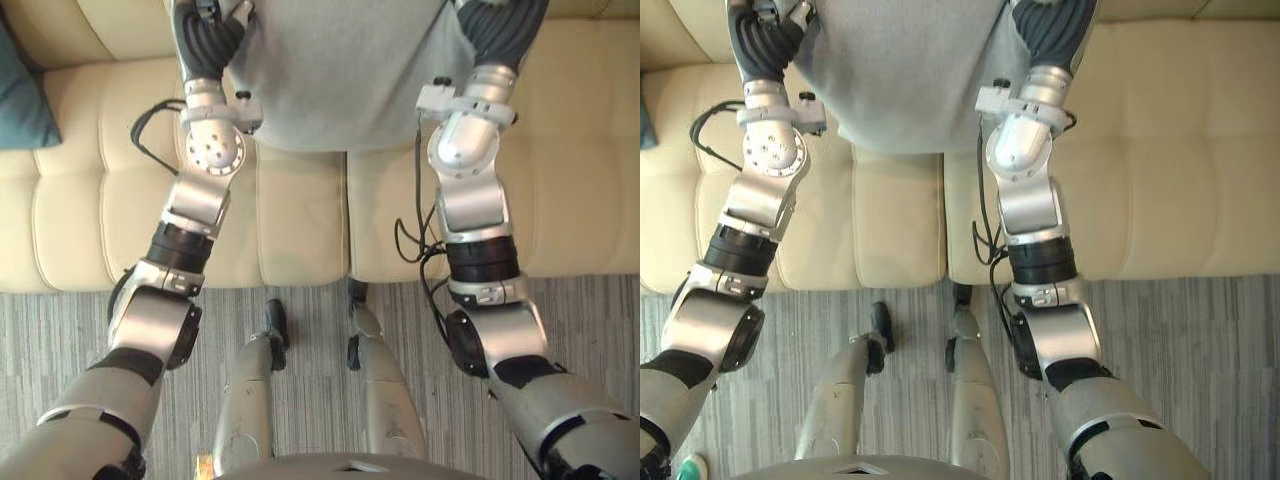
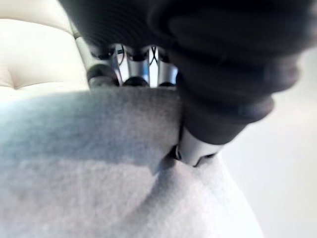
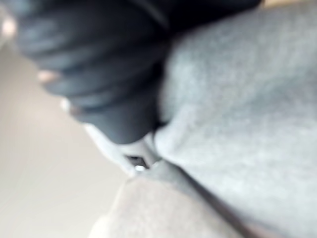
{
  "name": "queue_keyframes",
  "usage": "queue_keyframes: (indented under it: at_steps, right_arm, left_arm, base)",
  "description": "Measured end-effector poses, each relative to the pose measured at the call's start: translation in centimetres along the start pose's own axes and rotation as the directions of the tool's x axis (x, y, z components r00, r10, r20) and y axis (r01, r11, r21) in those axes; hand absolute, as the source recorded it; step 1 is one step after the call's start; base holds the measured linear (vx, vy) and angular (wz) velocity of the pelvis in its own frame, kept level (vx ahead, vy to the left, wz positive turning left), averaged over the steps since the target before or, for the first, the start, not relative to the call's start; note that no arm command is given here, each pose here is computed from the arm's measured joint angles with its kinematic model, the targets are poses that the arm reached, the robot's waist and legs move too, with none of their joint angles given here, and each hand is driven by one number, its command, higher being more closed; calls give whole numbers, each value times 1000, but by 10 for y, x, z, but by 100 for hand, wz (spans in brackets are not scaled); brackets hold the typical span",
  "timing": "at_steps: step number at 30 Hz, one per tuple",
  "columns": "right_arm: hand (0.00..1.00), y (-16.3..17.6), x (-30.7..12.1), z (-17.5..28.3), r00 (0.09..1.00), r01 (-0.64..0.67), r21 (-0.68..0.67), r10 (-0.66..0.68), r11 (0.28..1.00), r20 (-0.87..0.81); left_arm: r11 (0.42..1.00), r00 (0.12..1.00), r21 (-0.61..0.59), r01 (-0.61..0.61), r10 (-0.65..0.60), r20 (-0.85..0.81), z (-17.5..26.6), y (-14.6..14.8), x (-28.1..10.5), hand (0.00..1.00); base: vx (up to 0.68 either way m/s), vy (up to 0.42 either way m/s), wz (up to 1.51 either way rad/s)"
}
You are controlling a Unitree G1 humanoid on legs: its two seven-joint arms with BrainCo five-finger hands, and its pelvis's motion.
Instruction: Pick up cushions and gather them together orderly.
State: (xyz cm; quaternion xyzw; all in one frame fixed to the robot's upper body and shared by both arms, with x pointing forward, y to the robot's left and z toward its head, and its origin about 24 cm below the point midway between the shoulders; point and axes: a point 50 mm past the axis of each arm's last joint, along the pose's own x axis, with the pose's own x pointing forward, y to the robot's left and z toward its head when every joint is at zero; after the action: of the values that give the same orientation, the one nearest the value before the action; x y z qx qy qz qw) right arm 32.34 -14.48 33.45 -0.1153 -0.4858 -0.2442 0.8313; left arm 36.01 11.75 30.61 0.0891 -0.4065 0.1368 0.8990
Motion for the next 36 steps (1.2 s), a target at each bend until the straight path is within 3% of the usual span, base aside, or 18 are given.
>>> queue_keyframes:
  at_steps: [2, 3, 4, 5, 11, 15, 24, 29, 31, 33, 36]
  right_arm:
    - [100, 0, 10, 4, 1000, 17, -1, -17, 1000, 7]
    - [100, -2, 12, 5, 1000, 23, -4, -23, 1000, 9]
    - [100, -3, 13, 4, 1000, 27, -5, -27, 1000, 9]
    - [0, -5, 16, 5, 999, 43, 10, -43, 999, 2]
    - [0, -13, 38, 15, 994, 107, 92, -106, 990, -13]
    - [0, -19, 41, 12, 991, 128, 160, -120, 979, -61]
    - [0, -26, 84, 37, 998, 61, 244, -59, 968, -14]
    - [0, -25, 86, 27, 997, 42, 302, -19, 952, -79]
    - [0, -34, 77, 18, 996, 33, 293, -9, 955, -84]
    - [0, -56, 45, -9, 994, 21, 228, 5, 973, -111]
    - [0, -86, -1, -45, 976, 22, 136, 8, 991, -217]
  left_arm:
    - [1000, 1000, 3, -4, 4, 12, 5, -1, 7, 100]
    - [1000, 1000, 1, -3, 3, 15, 7, -3, 9, 0]
    - [1000, 1000, -1, -5, 5, 17, 8, -3, 11, 0]
    - [1000, 1000, -8, -12, 12, 25, 12, -3, 15, 0]
    - [991, 997, -115, -69, 65, -41, 10, 4, 23, 0]
    - [990, 996, -115, -75, 69, -56, 7, 12, 27, 0]
    - [990, 989, 23, -137, 138, -49, 4, 67, 49, 0]
    - [983, 984, -58, -172, 168, -66, 5, 81, 50, 0]
    - [982, 986, -98, -160, 155, -54, 4, 87, 42, 0]
    - [978, 985, -127, -163, 155, -71, -15, 105, 8, 0]
    - [983, 969, -53, -176, 163, -184, -51, 131, -45, 0]
  base:
    - [16, -36, 3]
    - [17, -37, -1]
    - [16, -33, -1]
    - [0, 0, 0]
    - [5, -21, 1]
    - [-2, -46, 3]
    - [9, -49, 5]
    - [31, -63, 12]
    - [34, -57, 16]
    - [66, -61, 12]
    - [103, -56, 5]
